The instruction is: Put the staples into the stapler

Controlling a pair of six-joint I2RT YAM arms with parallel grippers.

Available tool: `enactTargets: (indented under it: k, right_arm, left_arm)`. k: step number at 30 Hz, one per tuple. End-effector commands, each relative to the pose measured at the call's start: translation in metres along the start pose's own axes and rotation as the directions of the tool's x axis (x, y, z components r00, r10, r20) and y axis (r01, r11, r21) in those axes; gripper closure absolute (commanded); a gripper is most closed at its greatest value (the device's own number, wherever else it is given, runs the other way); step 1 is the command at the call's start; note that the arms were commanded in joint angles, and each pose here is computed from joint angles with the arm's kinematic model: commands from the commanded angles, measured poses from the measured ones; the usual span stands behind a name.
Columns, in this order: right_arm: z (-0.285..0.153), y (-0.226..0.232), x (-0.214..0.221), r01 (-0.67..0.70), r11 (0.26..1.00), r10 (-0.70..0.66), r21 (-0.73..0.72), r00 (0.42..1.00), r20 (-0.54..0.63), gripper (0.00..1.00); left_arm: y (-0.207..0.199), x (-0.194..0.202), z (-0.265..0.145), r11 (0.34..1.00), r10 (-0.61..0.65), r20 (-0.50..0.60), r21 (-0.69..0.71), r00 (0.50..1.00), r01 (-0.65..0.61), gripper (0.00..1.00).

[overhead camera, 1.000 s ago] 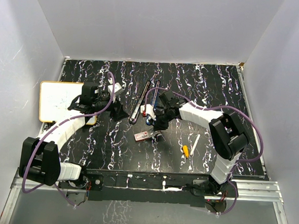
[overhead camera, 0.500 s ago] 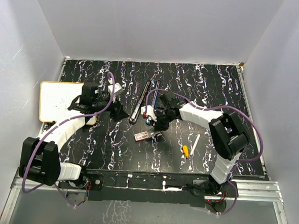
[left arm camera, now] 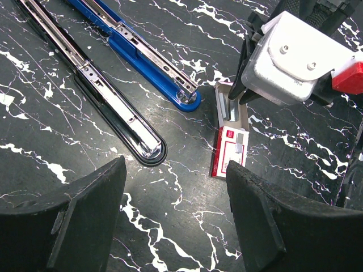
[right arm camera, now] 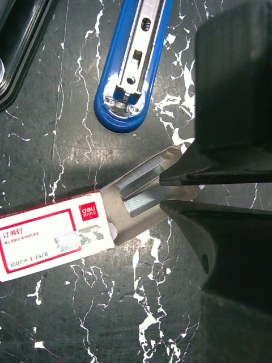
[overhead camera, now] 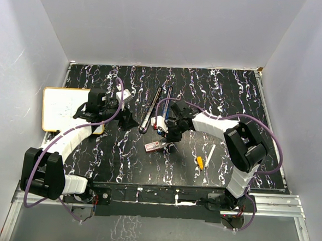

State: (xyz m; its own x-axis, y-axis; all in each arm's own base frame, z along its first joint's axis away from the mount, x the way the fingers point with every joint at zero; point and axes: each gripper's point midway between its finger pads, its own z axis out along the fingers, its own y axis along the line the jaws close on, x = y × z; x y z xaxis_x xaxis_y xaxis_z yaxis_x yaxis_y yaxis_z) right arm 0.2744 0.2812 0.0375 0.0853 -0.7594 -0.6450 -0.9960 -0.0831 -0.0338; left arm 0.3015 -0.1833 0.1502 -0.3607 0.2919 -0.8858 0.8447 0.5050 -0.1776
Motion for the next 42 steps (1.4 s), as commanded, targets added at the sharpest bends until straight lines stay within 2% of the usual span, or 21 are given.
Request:
enactTargets:
  k: [1,16,24,36,42]
  right_arm:
    - [0.002,-0.005,-0.005,0.047,0.999,-0.047,0.026,0.999,0.005,0.8]
    - [0.009,-0.002,-0.001,0.064,0.997,-0.062,0.039,0.998,-0.033,0.86]
    - [-0.003,0.003,-0.019,0.04,0.999,-0.04,0.02,0.999,0.011,0.92]
    - [-0.024,-0.007,-0.049,0.021,0.995,-0.029,0.099,0.996,0.088,0.92]
    - [-0.019,-0.013,-0.044,0.007,0.992,-0.016,0.122,0.997,0.074,0.86]
  left_arm:
    - [-0.002,-0.011,-0.008,0.999,0.038,0.038,-0.006,0.999,-0.037,0.31]
    - [-0.003,-0.012,-0.008,0.999,0.039,0.038,-0.005,0.999,-0.039,0.31]
    - [-0.003,-0.012,-0.009,0.999,0.044,0.042,-0.006,0.998,-0.043,0.31]
    - [-0.004,-0.012,-0.01,0.999,0.049,0.042,-0.005,0.998,-0.049,0.31]
    - [-0.005,-0.012,-0.01,0.999,0.051,0.043,-0.003,0.998,-0.051,0.31]
